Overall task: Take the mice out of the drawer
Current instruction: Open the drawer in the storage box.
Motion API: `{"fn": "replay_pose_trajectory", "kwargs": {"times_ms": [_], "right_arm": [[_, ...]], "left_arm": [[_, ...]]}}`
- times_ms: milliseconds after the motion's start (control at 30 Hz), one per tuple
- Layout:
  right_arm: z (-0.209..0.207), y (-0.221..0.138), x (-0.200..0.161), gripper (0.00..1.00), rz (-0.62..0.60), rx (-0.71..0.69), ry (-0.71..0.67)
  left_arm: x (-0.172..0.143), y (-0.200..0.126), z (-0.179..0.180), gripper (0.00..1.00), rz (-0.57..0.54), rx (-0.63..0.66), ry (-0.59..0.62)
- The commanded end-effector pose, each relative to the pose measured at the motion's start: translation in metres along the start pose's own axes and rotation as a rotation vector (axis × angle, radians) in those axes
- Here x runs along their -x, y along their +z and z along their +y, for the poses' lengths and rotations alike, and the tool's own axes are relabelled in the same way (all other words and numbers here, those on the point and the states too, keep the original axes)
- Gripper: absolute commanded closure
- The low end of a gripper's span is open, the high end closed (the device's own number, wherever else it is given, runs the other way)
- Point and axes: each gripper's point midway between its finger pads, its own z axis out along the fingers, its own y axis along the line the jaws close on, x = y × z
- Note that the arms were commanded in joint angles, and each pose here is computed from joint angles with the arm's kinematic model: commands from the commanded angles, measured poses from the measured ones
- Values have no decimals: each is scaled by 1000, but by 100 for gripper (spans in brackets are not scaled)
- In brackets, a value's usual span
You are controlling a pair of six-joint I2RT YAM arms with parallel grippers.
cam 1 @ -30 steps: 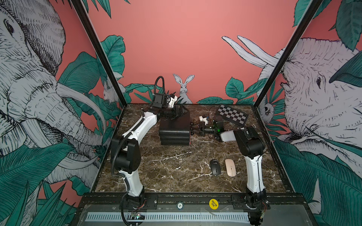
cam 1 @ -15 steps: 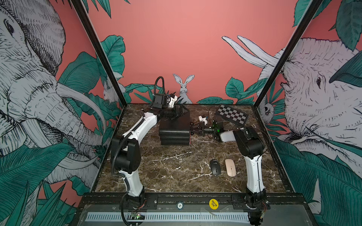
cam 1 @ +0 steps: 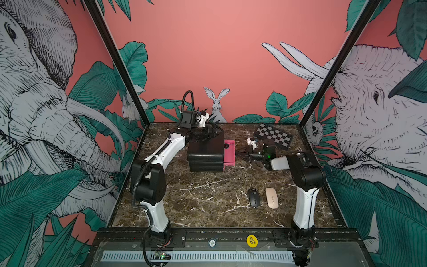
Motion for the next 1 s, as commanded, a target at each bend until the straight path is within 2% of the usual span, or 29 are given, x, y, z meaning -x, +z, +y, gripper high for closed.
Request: {"fn": "replay_pose_trajectory", "kwargs": {"times_ms": [0,267,800,967], "right_arm": [[-11,-9,-8,73,14,-40,-4],[-29,-44,2,73,-55,-71,32],[-76,-37,15,72,-44,-166,129],[-80,-41,16,70,-52,-201,128]], "left_arm": [[-36,8,30,3,102,90,-110],[-36,7,30,3,101,94,-106],[-34,7,30,3,91,90,-113],[-34,8,31,3,92,96,-113]]}}
